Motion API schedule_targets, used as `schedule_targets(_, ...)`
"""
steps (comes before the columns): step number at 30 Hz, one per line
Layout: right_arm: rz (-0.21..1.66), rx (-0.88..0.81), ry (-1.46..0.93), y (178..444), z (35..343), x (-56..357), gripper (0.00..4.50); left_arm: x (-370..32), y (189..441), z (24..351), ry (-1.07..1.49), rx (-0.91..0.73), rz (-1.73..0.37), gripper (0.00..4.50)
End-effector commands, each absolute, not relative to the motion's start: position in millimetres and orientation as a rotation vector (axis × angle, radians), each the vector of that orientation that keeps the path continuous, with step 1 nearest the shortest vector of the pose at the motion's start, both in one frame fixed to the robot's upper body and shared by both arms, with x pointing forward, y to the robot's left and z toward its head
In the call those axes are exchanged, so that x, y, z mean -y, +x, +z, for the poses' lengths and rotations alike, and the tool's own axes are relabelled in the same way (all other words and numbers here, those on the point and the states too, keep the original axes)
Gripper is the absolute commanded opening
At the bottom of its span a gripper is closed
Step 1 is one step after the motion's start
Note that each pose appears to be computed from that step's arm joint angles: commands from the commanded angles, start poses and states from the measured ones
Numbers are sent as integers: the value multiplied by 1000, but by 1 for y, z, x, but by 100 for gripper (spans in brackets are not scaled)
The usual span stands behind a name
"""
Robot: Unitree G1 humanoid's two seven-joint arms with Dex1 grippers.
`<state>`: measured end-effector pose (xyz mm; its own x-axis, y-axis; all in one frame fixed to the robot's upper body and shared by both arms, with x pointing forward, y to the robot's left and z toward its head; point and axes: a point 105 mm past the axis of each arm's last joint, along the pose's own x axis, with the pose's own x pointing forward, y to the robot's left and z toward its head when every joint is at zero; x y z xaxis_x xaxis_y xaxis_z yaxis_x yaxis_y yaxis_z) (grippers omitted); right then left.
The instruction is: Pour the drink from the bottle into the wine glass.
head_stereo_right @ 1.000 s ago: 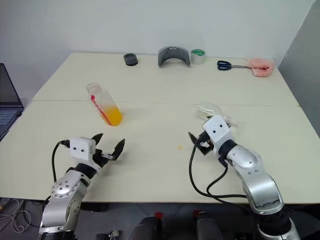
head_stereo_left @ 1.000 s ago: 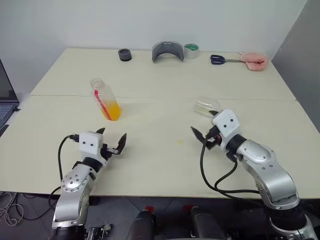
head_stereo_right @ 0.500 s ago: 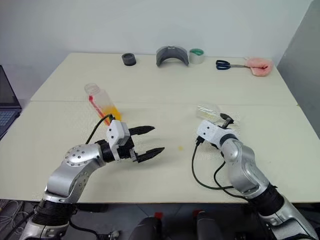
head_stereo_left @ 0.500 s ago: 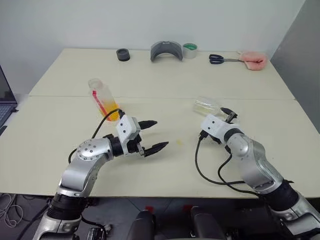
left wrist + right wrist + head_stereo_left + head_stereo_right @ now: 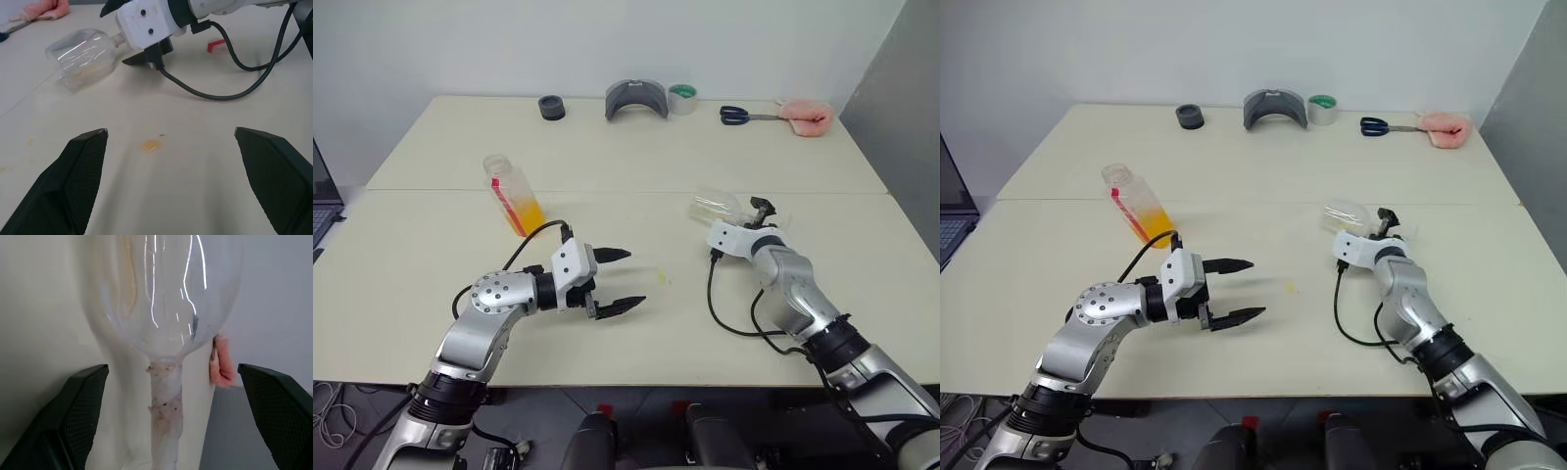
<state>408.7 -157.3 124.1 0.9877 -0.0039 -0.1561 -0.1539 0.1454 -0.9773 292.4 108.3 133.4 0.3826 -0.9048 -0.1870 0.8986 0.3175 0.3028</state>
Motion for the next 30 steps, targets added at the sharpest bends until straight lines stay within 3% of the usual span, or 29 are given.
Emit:
schedule_targets(1,86,-108,-1455,416,127,157,450,-110,293,138,394,62,-1162,447)
schedule_targets(5,88,-134,-1447,421,122,158,450,-110,293,135,386,63,-1149,447)
schedule_targets(8,103,-154,-1424,421,119,158,391,-110,292,133,381,63,-1144,450)
schedule_targets(15,128,-177,-1396,422,116,157,143,-106,291,130,368,63,-1137,450)
schedule_targets(18,101,-132,-1343,425,132,155,38,-105,292,132,349,70,-1122,450)
schedule_targets(24,67,5,-923,436,191,140,31,-123,298,142,249,40,-1024,450)
schedule_targets(30,224,77,-549,458,203,90,31,-144,283,148,115,-75,-1026,450)
